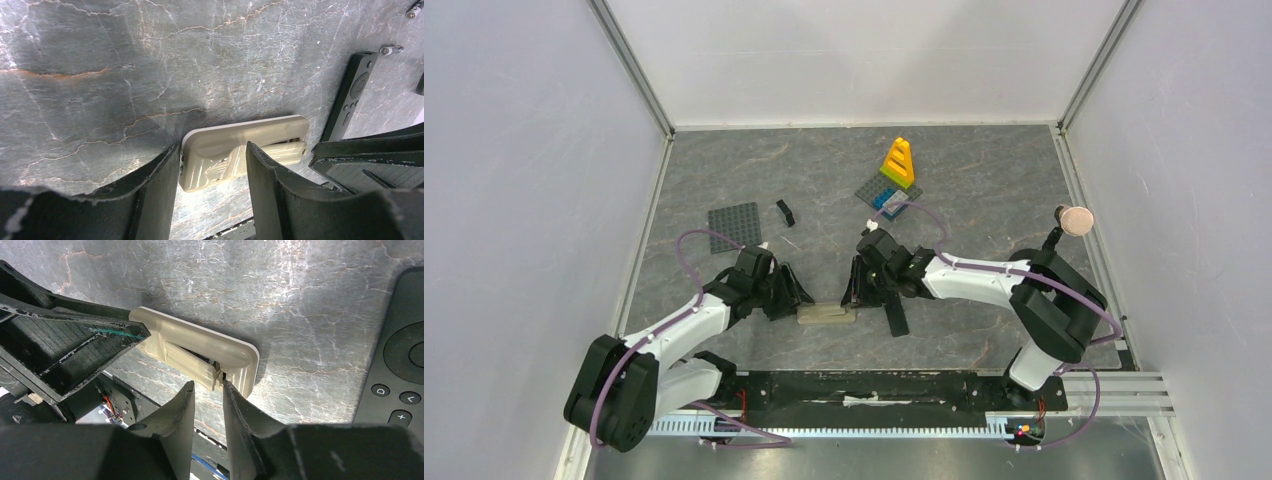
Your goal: Load the batteries into the remote control
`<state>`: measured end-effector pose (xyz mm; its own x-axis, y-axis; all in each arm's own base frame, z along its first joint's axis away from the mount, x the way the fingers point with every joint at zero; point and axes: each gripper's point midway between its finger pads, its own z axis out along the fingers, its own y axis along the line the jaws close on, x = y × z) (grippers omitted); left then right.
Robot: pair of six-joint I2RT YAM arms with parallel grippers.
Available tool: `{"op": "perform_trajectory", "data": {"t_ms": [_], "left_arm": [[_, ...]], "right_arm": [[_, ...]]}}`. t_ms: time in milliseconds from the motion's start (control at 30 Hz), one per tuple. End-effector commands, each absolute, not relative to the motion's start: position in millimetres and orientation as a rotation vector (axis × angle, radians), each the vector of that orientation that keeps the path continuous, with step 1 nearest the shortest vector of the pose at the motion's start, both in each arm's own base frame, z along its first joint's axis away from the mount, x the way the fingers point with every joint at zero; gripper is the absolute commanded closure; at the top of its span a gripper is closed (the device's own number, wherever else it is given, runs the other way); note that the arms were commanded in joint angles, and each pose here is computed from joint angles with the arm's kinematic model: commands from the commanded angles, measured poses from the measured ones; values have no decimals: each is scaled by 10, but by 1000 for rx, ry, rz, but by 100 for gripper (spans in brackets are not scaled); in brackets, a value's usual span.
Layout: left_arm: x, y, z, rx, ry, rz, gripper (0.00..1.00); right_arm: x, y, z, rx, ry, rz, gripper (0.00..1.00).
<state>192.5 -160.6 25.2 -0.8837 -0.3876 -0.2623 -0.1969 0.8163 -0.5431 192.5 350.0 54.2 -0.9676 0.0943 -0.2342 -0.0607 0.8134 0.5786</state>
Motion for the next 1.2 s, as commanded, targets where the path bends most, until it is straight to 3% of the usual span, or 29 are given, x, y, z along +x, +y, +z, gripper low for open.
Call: {"op": "perform_trajectory", "data": {"t_ms": [0,1167], "left_arm": [[1764,-1453,45,-447,2718,-617,42],[1739,-1482,31,-447,2722,-647,42]], "right_arm": [[2056,3603,704,-5,2685,911,73],[1878,3604,475,-12,2757,957,85]]}}
